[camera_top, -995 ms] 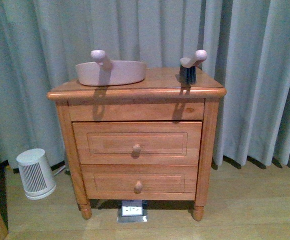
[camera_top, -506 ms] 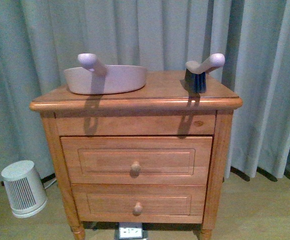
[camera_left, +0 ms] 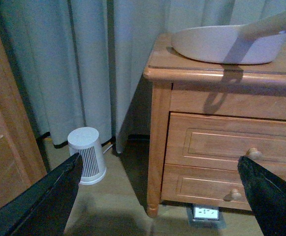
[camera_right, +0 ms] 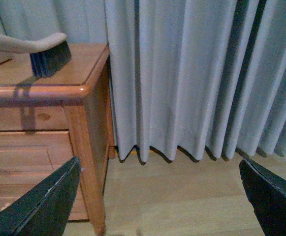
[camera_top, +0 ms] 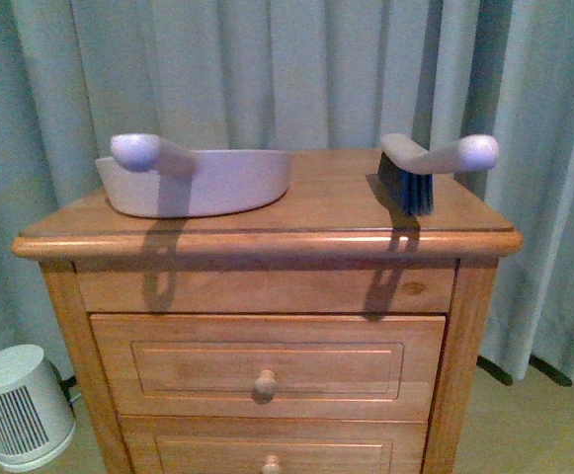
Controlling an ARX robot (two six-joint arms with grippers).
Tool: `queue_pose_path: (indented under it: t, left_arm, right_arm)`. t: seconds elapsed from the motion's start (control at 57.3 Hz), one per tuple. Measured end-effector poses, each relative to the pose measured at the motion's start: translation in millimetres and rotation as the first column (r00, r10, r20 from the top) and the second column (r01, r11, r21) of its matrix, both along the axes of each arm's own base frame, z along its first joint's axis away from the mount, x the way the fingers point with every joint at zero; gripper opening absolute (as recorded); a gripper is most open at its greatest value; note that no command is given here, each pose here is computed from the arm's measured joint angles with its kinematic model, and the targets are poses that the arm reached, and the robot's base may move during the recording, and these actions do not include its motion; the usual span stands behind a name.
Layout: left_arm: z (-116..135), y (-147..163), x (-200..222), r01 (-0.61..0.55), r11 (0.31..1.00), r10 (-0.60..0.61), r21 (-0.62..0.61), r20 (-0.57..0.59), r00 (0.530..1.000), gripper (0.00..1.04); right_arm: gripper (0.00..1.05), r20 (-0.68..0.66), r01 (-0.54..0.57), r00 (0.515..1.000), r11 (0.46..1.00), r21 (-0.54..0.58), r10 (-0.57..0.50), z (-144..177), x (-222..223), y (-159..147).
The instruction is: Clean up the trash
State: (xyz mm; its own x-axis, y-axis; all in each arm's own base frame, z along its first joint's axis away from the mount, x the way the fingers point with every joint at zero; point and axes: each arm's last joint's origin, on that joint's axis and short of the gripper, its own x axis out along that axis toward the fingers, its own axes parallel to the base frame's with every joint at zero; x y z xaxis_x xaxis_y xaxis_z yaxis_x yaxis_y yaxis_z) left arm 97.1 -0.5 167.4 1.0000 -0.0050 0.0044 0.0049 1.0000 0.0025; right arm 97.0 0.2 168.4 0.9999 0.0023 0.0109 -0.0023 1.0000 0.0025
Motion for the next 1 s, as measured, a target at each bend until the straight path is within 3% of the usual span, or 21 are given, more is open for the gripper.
queue_pose_path:
  t: [0.419,0.489,0.594,0.733,0.891,0.995]
  left_arm:
    - [0.0,0.0,0.0,0.0,1.0,0.0,0.0,0.0,1.0,0.97]
    - [1.4,0.3,2.3,0.023,0.998,-0.027,-0.059,-0.069,0.997,0.97]
    - [29.4,0.6,21.8,0.044,0.996,-0.055,-0.073,-0.159,0.986,0.97]
    - [79.2,-12.0,69.8,0.092,0.996,-0.081,0.016,-0.324,0.942,0.97]
    - [121.0,-46.6,127.2,0.147,0.987,-0.095,0.065,-0.497,0.863,0.97]
    - [138.4,-76.3,159.4,0.149,0.987,-0.089,0.068,-0.541,0.836,0.97]
  right_arm:
    - [0.97,0.0,0.0,1.0,1.0,0.0,0.0,0.0,0.0,0.0]
    - [0.97,0.0,0.0,1.0,1.0,0.0,0.0,0.0,0.0,0.0]
    - [0.97,0.0,0.0,1.0,1.0,0.0,0.0,0.0,0.0,0.0]
    - [0.97,0.0,0.0,1.0,1.0,0.0,0.0,0.0,0.0,0.0]
    - [0.97,0.0,0.0,1.0,1.0,0.0,0.0,0.0,0.0,0.0]
    - [0.97,0.0,0.0,1.0,1.0,0.0,0.0,0.0,0.0,0.0]
